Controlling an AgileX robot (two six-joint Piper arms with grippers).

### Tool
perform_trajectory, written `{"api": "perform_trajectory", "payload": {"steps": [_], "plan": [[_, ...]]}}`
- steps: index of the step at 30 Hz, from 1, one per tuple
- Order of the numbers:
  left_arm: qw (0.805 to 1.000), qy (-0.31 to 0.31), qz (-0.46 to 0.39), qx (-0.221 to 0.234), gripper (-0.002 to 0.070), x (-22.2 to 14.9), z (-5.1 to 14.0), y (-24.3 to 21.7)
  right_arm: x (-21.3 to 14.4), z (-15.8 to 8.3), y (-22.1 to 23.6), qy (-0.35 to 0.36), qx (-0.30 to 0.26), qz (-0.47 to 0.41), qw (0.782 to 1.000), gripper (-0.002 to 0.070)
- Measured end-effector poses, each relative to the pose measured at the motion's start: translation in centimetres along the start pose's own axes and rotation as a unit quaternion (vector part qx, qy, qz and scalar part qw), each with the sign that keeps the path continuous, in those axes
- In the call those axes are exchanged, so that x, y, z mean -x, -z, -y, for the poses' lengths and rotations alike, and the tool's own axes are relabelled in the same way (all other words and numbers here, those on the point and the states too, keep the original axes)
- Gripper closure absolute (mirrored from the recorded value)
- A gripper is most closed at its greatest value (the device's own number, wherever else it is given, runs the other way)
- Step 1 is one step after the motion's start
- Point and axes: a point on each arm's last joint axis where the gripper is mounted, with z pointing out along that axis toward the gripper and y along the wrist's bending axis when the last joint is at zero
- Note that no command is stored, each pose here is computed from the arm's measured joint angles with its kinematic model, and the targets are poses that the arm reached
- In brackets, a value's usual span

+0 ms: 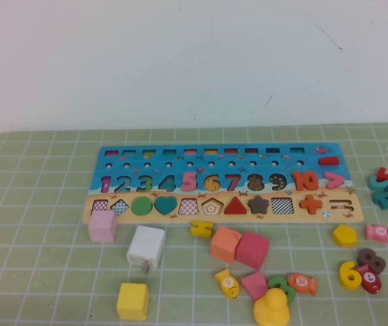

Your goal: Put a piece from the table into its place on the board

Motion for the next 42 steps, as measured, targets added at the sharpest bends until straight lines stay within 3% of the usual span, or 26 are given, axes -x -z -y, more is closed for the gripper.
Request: {"api": "perform_trajectory", "payload": {"steps": [11,14,16,18,19,22,28,35,42], "plan": [[1.000,0.000,0.000,0.000,0.0677,0.0,0.0,0.0,0.0,-0.2,0.0,-0.021,0.009,-0.001,1.000,0.0678],[1.000,0.000,0.000,0.000,0.0677,0.0,0.0,0.0,-0.1,-0.8,0.0,-0.110,0.042,-0.008,0.993,0.0678],[1.000,-0.002,0.000,0.000,0.0677,0.0,0.0,0.0,-0.1,-1.6,0.1,-0.241,0.085,-0.021,0.967,0.0678],[1.000,-0.002,0.000,0.000,0.0677,0.0,0.0,0.0,0.1,-2.4,0.3,-0.377,0.130,-0.040,0.916,0.0678],[1.000,-0.002,0.000,0.000,0.0677,0.0,0.0,0.0,0.4,-2.9,0.4,-0.453,0.160,-0.047,0.876,0.0678],[1.000,-0.002,0.000,0.000,0.0677,0.0,0.0,0.0,0.7,-3.1,0.5,-0.497,0.176,-0.045,0.849,0.0679],[1.000,-0.002,0.000,0.000,0.0677,0.0,0.0,0.0,0.7,-3.2,0.5,-0.446,0.181,-0.037,0.876,0.0679],[1.000,-0.002,0.000,0.000,0.0677,0.0,0.0,0.0,0.6,-3.4,0.7,-0.324,0.194,-0.030,0.925,0.0679],[1.000,-0.003,0.000,0.000,0.0677,0.0,0.0,0.0,5.4,-4.1,2.3,-0.198,0.201,-0.021,0.959,0.0678]]}}
